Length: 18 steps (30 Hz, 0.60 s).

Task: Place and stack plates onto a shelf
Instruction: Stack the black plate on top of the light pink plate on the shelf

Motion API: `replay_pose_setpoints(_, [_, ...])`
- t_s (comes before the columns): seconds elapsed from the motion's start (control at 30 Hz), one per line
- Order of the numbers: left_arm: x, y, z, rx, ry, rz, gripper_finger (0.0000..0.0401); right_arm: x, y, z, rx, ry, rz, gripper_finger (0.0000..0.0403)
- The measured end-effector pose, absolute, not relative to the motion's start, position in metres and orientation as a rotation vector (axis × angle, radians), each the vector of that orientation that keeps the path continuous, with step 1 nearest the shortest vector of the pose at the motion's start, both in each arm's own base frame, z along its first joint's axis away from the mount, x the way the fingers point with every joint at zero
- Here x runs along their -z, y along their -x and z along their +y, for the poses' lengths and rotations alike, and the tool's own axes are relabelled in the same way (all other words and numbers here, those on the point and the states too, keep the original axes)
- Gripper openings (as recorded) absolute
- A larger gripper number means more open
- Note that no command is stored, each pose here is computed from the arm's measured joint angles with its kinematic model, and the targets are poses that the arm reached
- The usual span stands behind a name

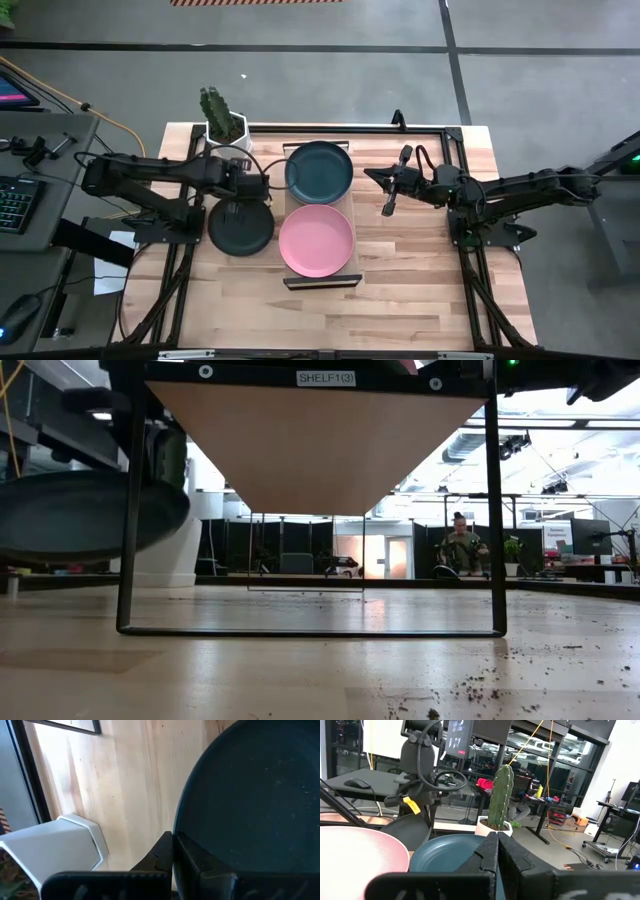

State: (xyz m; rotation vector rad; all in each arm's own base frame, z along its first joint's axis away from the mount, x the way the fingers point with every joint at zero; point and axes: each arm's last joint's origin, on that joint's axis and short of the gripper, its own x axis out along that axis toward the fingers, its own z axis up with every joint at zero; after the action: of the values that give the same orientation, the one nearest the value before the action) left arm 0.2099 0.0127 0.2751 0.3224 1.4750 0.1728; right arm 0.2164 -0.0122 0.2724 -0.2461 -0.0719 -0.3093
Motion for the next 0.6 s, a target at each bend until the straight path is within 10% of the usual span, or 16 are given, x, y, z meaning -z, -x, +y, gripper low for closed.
replay_pose_setpoints(0.6, [-0.356,-0.196,0.021,-0.557,-0.445,1.378,0.0,-0.272,-0.216,-0.012,0.309,0.246,-0.072,0.0])
